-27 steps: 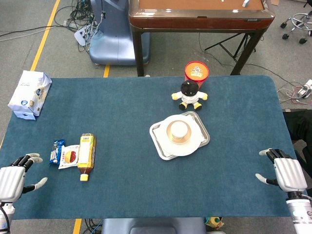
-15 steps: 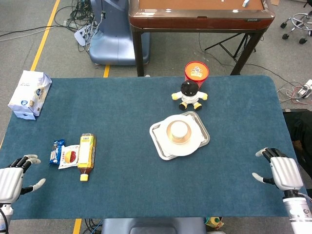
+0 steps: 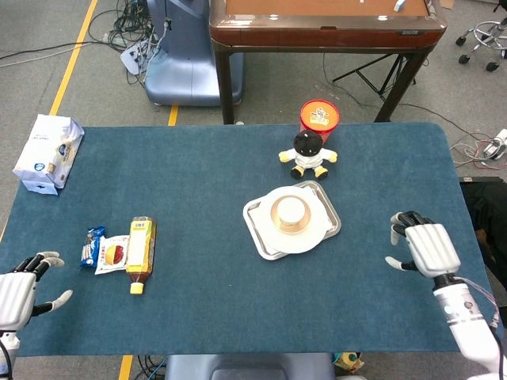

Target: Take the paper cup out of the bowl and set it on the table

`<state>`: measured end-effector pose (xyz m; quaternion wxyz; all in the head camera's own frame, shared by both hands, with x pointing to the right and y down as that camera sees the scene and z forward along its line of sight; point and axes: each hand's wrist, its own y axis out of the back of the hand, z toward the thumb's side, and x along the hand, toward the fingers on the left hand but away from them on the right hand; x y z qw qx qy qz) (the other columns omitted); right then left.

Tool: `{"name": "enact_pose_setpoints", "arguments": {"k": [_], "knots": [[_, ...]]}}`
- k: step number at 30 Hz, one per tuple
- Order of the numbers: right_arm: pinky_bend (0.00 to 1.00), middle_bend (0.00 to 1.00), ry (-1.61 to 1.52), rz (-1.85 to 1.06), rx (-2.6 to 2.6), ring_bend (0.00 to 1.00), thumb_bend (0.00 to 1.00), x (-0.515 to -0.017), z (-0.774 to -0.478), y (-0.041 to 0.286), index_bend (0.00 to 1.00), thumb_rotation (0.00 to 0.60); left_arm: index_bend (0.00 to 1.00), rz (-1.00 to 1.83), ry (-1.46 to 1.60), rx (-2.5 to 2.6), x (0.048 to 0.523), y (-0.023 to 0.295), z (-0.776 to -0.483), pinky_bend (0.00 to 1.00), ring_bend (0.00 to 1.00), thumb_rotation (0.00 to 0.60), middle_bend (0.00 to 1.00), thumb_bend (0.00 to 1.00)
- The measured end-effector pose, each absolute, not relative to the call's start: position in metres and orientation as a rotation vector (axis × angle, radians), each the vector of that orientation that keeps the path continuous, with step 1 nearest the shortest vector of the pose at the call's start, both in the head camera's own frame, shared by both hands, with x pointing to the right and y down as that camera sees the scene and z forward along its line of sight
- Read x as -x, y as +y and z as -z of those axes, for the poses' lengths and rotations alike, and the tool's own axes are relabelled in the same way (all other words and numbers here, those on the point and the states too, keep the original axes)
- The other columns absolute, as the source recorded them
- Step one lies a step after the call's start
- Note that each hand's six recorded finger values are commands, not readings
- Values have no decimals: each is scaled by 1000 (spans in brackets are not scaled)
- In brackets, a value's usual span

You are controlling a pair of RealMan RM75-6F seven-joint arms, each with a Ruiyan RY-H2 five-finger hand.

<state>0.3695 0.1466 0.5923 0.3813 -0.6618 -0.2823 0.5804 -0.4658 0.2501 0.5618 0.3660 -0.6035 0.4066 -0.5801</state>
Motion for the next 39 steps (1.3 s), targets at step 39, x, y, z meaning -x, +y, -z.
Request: {"name": "enact_pose_setpoints", "arguments": {"k": [39], "knots": [[159,27,-346,-1273,1703,0,346,-201,-683,76,488,600,399,1535,1131,1526,489,254,-546,531,327,600,309,129]]}}
